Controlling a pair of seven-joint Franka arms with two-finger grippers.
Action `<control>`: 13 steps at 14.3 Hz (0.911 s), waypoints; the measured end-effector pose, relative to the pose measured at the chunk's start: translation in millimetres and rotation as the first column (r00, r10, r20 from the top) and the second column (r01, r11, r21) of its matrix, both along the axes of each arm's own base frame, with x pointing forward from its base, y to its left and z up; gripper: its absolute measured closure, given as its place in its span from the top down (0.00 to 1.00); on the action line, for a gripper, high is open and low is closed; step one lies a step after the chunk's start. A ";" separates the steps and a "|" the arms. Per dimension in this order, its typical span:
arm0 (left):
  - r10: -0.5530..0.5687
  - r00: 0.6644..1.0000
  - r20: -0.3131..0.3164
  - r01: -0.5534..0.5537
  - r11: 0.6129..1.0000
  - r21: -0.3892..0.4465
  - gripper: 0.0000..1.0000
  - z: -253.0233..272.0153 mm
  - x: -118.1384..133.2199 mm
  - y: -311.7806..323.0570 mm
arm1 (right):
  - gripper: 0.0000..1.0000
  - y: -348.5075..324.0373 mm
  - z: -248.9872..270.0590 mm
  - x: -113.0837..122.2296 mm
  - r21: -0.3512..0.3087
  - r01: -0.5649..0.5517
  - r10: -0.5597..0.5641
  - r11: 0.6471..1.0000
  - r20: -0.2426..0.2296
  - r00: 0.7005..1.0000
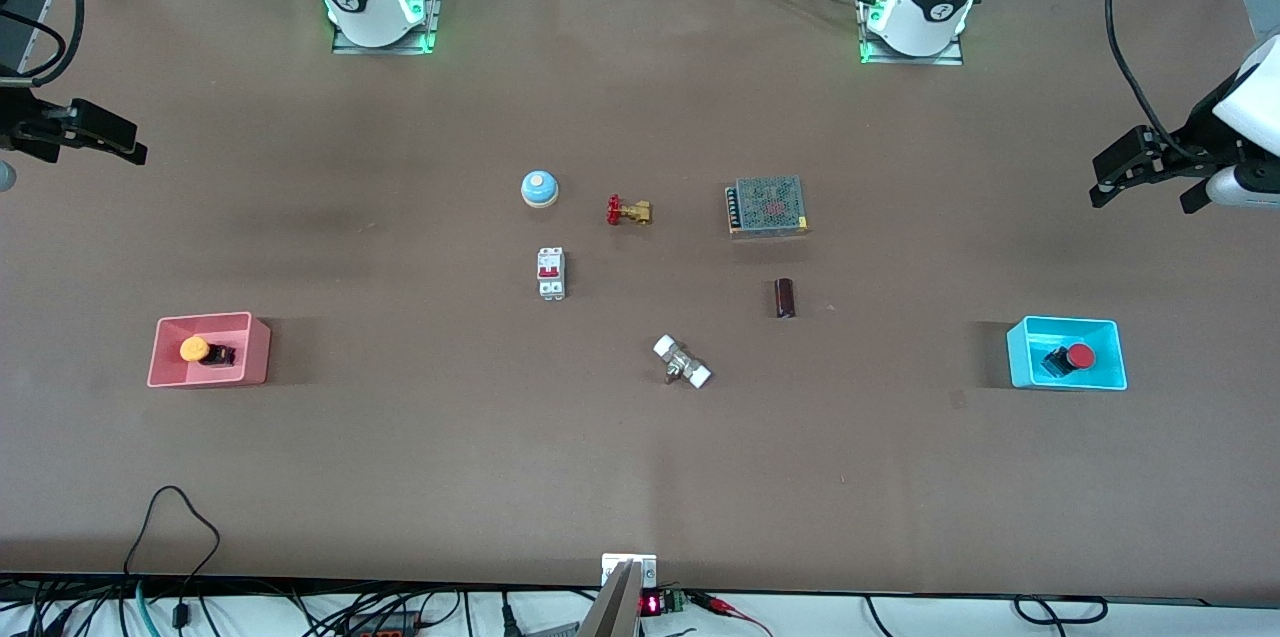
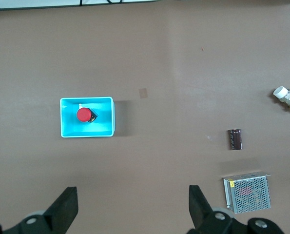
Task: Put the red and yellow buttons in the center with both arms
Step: 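Lower the right gripper to the pink box while the left gripper reaches the cyan box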
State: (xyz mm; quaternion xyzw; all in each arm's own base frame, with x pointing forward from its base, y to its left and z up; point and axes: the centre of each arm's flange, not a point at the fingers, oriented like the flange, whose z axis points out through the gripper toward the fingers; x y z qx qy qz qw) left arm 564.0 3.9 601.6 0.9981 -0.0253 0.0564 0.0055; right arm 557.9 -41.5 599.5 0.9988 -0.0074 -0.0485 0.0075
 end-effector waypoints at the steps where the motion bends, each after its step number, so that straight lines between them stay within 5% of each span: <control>1: 0.000 1.000 0.000 0.000 1.000 0.000 1.00 0.0 0.0 0.2 | 1.00 -0.1 -0.2 -0.1 0.000 0.000 0.000 1.000 -0.001 1.000; 8: -0.007 1.000 0.024 0.007 1.000 0.005 1.00 -13.6 6.6 13.4 | 1.00 -0.9 -19.4 7.5 -0.004 0.001 -0.001 1.000 -0.016 1.000; 13: 0.030 0.999 -0.016 -0.030 1.000 0.001 1.00 -88.9 30.6 70.0 | 1.00 -27.6 -105.0 61.4 -0.051 0.032 -0.031 0.998 0.019 0.999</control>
